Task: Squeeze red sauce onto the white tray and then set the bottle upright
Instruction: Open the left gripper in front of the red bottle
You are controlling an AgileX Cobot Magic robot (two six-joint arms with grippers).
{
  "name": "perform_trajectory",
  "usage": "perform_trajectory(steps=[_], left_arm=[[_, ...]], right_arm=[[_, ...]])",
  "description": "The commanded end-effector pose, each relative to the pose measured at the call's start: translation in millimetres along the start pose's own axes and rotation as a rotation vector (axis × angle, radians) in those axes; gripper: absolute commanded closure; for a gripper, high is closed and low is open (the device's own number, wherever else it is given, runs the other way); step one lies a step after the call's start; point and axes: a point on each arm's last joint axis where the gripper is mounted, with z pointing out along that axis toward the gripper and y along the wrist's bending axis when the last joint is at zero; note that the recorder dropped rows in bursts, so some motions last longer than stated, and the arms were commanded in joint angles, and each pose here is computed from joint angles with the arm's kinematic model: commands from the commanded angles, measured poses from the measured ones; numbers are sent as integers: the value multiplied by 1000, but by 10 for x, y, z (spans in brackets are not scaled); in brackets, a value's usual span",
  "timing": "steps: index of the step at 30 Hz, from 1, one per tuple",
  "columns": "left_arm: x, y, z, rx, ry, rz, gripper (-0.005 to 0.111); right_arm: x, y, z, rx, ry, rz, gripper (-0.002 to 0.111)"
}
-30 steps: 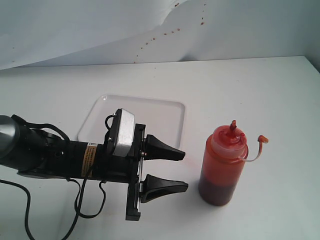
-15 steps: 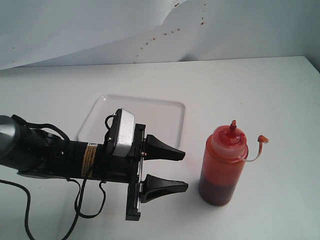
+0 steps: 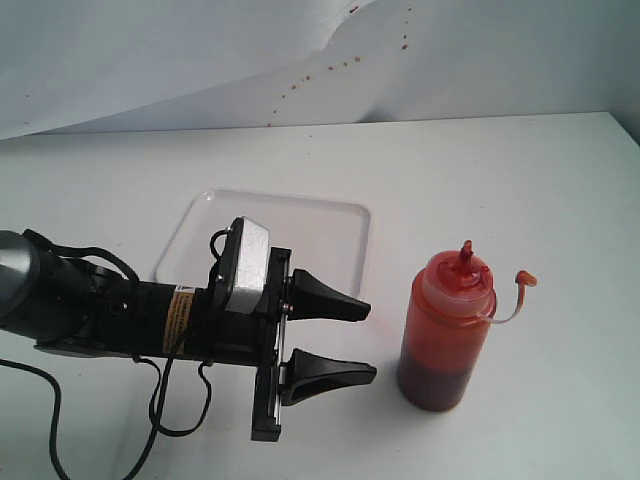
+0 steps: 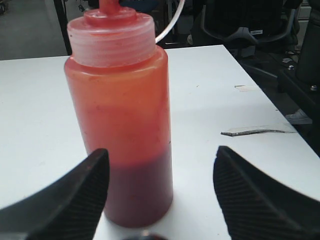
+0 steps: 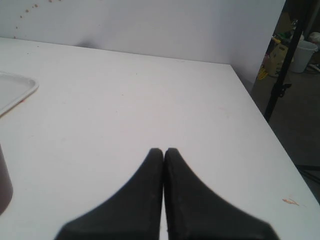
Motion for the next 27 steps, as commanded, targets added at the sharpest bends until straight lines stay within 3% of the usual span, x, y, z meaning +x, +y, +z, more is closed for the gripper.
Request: perform_trajectory(steps=[1,27], left_arm=[[-19,1,16,-1,-21,0,48],[-24,14,16,-16,-26,-4,48]], right_arm=[[11,-2,2,7,1,4,108],[11,-2,2,7,1,4,108]])
